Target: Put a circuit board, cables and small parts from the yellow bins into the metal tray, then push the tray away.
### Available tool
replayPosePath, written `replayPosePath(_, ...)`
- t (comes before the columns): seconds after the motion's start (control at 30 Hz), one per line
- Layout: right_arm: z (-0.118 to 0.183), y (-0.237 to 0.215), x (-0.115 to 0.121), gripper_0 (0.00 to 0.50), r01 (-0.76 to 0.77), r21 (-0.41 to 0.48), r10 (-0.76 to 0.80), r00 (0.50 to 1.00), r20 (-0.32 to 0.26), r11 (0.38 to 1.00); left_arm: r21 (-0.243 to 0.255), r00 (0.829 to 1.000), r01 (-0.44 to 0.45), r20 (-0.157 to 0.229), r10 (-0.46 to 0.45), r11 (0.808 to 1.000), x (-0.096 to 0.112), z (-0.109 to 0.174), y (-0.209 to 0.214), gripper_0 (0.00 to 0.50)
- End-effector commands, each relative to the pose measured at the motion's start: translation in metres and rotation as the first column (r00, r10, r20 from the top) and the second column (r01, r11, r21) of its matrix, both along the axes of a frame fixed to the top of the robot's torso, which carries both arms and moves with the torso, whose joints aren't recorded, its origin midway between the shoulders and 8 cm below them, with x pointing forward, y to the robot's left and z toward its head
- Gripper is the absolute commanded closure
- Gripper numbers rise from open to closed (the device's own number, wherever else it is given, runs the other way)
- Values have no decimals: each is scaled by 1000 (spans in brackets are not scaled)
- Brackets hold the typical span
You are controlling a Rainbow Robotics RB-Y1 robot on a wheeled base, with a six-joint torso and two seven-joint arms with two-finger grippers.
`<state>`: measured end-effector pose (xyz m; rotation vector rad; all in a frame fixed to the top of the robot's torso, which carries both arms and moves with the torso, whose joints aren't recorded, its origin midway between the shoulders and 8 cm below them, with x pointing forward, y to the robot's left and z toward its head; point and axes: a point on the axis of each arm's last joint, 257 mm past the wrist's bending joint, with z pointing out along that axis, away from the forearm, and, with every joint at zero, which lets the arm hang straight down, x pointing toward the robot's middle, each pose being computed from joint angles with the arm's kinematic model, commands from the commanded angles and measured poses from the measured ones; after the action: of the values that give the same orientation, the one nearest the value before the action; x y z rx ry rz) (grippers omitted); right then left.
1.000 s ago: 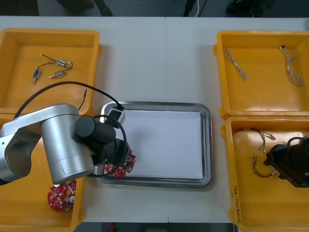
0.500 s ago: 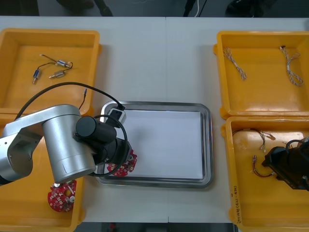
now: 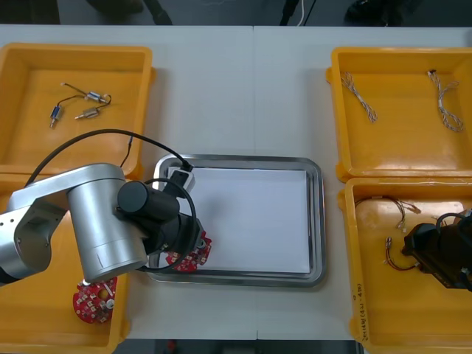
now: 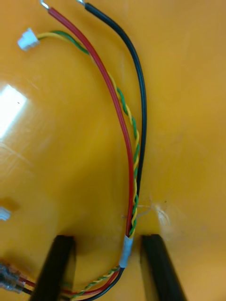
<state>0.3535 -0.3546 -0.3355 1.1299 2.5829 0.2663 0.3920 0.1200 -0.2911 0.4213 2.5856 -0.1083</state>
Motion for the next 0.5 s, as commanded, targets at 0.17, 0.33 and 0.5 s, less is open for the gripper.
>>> replayPosePath(0.17,-5,4,-7,500,21,8,-21,1000,0,1000,-68,999,-32,20,33,997,7,9,-21,500)
replayPosePath(0.33,3,2,-2,500,18,1,-18,1000,24,1000,-59,999,-38,24,39,998,10,7,-17,500)
replayPosePath(0.5,22,-6,-1,500,10,-27,-8,999,47,1000,-65,999,-41,26,43,997,13,5,-17,500)
